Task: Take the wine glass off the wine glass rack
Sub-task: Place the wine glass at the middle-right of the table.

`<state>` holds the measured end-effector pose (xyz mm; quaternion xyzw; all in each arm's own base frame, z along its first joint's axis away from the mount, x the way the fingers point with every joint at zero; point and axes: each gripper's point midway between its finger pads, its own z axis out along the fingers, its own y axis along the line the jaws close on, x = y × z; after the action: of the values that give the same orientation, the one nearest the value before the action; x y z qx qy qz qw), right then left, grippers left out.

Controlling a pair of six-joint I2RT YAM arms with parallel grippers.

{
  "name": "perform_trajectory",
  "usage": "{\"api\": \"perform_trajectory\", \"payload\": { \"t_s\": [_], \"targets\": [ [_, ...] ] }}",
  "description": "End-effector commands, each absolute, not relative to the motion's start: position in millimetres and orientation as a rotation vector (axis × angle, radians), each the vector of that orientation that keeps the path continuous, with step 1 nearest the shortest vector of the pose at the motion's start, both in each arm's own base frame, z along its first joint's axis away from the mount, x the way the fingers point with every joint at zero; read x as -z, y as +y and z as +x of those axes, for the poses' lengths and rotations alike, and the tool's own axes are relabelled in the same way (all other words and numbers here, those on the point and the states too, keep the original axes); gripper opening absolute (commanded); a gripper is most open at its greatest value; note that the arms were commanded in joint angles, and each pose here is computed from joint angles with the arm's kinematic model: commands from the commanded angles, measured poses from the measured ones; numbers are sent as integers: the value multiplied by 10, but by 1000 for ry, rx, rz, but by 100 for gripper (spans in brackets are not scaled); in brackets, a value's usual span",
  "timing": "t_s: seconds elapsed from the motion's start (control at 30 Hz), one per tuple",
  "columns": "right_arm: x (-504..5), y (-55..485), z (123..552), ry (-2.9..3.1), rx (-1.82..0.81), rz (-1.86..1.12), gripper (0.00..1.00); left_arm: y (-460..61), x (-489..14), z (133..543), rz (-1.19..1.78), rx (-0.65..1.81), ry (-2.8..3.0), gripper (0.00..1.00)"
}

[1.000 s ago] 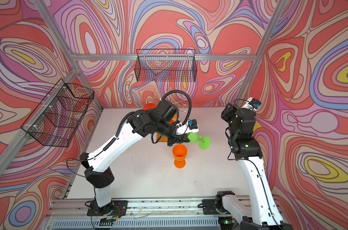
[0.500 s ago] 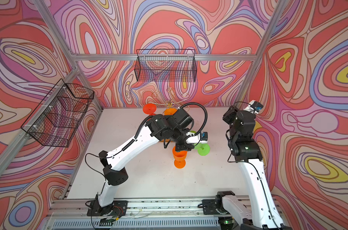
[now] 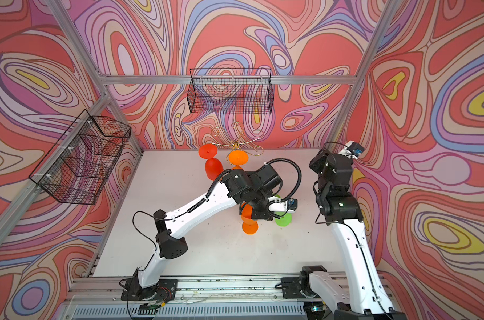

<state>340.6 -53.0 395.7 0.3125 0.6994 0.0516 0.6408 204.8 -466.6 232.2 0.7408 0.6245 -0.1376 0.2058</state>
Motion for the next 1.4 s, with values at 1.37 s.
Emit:
{"api": "perform_trajectory", "payload": {
  "t_s": [1.37],
  "targets": [
    [-3826, -757, 3286, 1578, 35, 779, 56, -4734, -1604, 2214, 2205, 181, 1765, 0]
  ]
}}
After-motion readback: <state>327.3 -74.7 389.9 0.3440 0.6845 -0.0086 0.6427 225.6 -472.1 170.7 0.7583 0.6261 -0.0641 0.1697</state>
